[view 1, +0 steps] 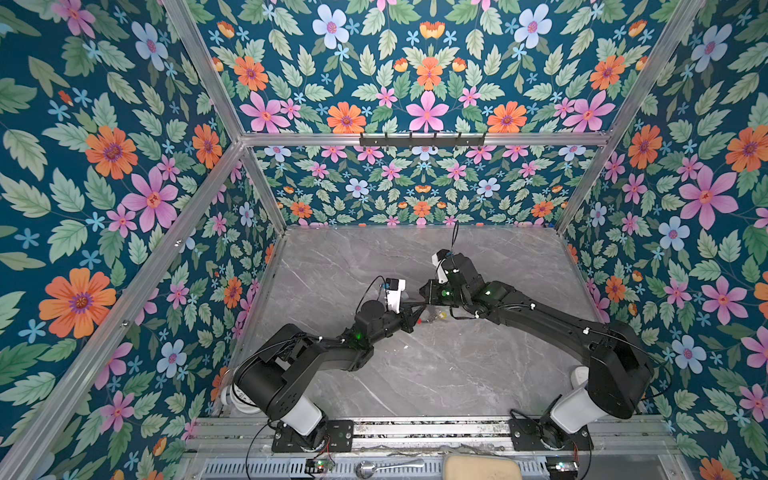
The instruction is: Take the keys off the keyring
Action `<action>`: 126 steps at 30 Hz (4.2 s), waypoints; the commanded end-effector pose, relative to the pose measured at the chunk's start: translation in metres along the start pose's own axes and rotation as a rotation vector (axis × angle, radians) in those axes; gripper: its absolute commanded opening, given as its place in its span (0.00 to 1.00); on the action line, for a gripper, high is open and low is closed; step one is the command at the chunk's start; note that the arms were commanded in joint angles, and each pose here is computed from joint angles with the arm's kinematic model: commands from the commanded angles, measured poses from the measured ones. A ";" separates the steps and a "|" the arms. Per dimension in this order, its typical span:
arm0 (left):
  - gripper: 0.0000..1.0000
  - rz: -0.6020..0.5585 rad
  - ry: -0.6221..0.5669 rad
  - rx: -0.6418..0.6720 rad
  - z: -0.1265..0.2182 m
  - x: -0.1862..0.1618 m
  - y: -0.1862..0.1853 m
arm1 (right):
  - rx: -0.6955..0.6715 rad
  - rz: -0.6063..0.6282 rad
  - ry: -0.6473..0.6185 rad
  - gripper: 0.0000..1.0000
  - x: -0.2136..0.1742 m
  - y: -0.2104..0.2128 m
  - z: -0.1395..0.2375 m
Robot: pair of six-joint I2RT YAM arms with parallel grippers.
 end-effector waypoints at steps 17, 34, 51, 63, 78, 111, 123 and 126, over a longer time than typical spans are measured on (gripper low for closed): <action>0.86 -0.031 -0.161 0.282 0.058 0.024 -0.018 | -0.216 0.080 0.341 0.48 -0.015 -0.057 -0.040; 0.99 -0.063 -0.172 0.308 0.073 0.021 -0.019 | -0.321 0.270 0.487 0.45 -0.011 -0.083 -0.108; 0.99 -0.054 -0.161 0.311 0.076 0.017 -0.017 | -0.122 0.238 0.371 0.43 0.022 -0.082 -0.150; 0.99 -0.053 -0.158 0.322 0.076 0.016 -0.015 | -0.035 0.212 0.442 0.35 0.024 -0.095 -0.171; 0.99 -0.049 -0.162 0.331 0.075 0.015 -0.013 | 0.020 0.169 0.398 0.00 0.022 -0.090 -0.158; 1.00 -0.125 -0.136 0.261 0.072 0.020 -0.015 | 0.108 0.247 0.172 0.00 0.023 -0.007 -0.009; 1.00 -0.211 -0.071 0.173 0.059 0.032 -0.032 | 0.125 0.309 0.147 0.00 0.027 0.019 0.017; 0.99 -0.193 -0.047 0.174 0.055 0.029 -0.029 | 0.124 0.314 0.138 0.00 0.029 0.023 0.019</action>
Point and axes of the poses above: each gripper's point midway between its finger pads, its own z axis back along the fingers, its own y axis along the line the jaws close on, x = y × z, the point moved 10 cm from there along z, back along the fingers, and after that the axes turned 9 degrees about z, right-handed, at the moved point
